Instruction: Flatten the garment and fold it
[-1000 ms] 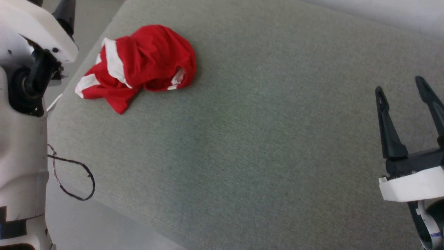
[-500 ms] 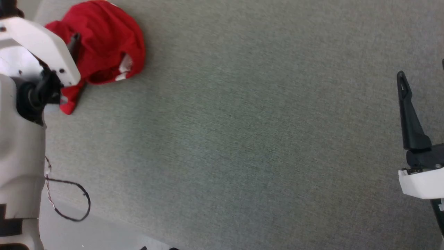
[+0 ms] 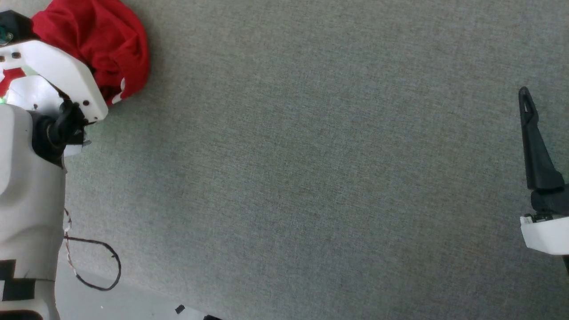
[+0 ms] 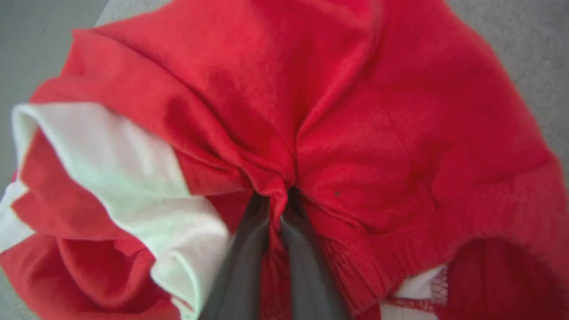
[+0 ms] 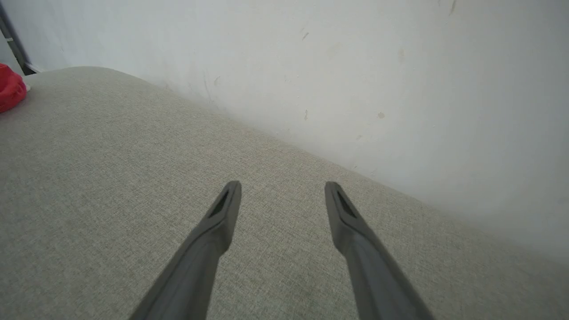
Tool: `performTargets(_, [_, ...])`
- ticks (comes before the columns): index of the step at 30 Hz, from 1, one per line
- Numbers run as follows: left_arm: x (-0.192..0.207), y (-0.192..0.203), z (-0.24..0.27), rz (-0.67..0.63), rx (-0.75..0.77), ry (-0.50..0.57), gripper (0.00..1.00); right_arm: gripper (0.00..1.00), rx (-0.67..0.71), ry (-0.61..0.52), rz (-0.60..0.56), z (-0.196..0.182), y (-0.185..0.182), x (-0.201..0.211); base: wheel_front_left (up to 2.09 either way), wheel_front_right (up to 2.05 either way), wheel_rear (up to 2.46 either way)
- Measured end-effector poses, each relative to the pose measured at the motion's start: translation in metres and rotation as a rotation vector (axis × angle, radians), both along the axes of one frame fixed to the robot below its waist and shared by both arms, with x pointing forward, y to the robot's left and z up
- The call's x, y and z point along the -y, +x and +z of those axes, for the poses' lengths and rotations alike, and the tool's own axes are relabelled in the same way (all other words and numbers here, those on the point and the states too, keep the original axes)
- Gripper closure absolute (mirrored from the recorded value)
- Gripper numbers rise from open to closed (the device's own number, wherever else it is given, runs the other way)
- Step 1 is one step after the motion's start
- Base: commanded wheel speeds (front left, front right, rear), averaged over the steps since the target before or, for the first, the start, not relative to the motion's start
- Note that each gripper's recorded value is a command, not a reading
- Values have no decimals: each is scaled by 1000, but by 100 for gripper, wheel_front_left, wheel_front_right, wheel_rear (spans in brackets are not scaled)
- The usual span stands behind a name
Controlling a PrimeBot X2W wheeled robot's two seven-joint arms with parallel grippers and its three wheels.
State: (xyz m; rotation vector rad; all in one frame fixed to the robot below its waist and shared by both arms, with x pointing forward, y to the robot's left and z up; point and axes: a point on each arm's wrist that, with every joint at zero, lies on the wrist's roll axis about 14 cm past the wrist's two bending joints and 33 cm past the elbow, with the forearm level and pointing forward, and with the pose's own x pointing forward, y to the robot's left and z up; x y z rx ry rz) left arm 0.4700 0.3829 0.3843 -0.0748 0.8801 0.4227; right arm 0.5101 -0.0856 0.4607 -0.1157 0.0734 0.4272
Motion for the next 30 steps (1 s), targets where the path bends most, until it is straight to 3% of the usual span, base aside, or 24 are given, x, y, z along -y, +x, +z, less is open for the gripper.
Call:
performTargets(8, [-10, 1, 23, 22, 73, 14, 100, 0, 27, 42, 0, 13, 0, -6, 0, 0, 0])
performTargets(16, [-33, 13, 113, 31, 296, 82, 100, 0, 69, 118, -22, 38, -13, -13, 0, 0, 0])
performTargets(24, [0, 30, 227, -118, 548, 98, 100, 0, 116, 159, -65, 64, -37, -8, 0, 0, 0])
performTargets(30, [47, 27, 315, -252, 727, 80, 100, 0, 151, 152, -113, 83, -65, 9, 0, 0, 0])
